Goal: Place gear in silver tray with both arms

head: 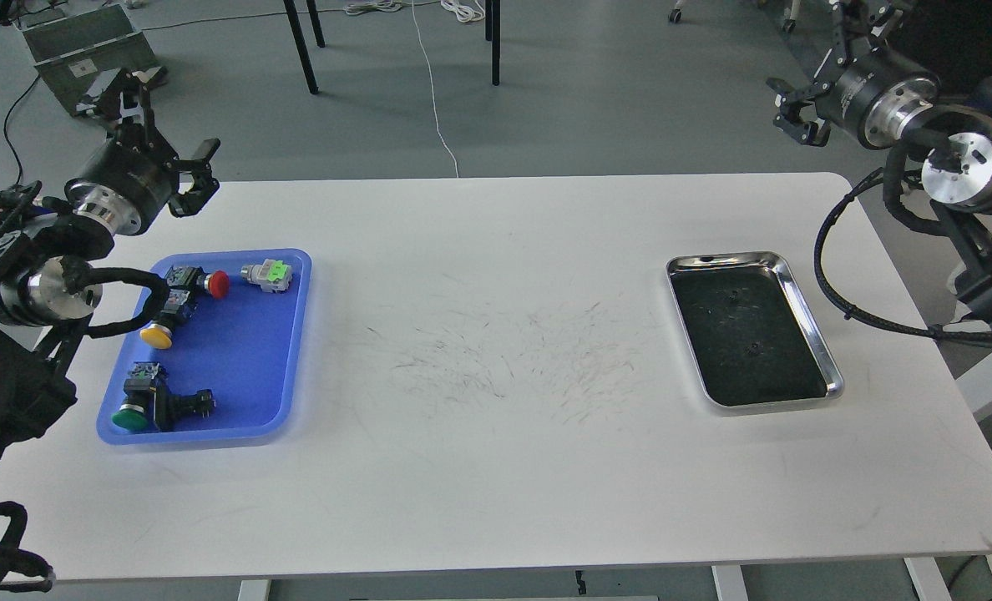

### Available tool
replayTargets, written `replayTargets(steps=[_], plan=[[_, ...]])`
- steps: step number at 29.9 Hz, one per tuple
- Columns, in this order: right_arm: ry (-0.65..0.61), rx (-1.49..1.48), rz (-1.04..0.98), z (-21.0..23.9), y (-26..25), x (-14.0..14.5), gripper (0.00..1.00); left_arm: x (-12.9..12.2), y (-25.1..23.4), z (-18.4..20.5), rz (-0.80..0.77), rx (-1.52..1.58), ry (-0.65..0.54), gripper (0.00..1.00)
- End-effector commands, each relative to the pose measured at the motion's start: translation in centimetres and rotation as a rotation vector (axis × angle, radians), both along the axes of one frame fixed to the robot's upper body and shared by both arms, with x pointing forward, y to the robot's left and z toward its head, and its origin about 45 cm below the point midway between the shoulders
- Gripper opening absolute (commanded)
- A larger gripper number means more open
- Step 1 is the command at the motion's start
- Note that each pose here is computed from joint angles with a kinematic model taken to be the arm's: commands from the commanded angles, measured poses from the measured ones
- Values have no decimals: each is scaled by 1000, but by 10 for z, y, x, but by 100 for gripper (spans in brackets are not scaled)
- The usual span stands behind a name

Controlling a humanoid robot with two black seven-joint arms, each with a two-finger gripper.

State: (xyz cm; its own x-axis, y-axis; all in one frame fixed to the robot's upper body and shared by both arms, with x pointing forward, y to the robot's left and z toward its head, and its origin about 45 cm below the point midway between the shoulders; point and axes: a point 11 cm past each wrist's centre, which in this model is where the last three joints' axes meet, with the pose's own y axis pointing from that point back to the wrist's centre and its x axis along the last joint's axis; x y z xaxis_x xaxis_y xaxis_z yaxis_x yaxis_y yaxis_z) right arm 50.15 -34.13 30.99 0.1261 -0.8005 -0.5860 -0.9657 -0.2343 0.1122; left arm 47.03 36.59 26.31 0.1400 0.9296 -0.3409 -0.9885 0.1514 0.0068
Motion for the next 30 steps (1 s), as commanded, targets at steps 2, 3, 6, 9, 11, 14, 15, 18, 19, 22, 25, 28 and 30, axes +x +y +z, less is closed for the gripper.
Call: replayTargets(steps=[2,3,6,9,11,14,15,18,19,22,25,28,30], plan=[[19,292,6,-50,-4,-27,96,3,-21,-9,-13,-37,14,98],[11,326,13,-61,-2,-33,96,3,-25,-12,-12,-49,17,98],[7,405,10,-88,-1,-51,97,3,-37,-20,-2,-99,24,98],[13,434,26,-95,9,-58,97,2,-35,-25,27,-159,39,98],[14,437,32,-96,11,-60,98,-1,-34,-33,37,-193,58,98],[8,441,27,-96,11,-60,99,-5,-32,-41,55,-207,57,98],[7,440,25,-95,10,-60,99,-5,-34,-42,56,-212,54,98],[4,442,24,-95,10,-60,99,-5,-34,-42,61,-228,54,98],[5,442,24,-95,10,-60,99,-5,-34,-42,63,-236,55,98],[4,442,26,-95,10,-60,99,-6,-35,-43,62,-241,57,98],[5,442,28,-96,11,-62,99,-6,-35,-43,61,-240,58,98],[2,443,35,-94,13,-62,99,-5,-36,-42,57,-240,56,98],[-3,444,32,-93,13,-61,99,-5,-36,-43,57,-239,57,98]])
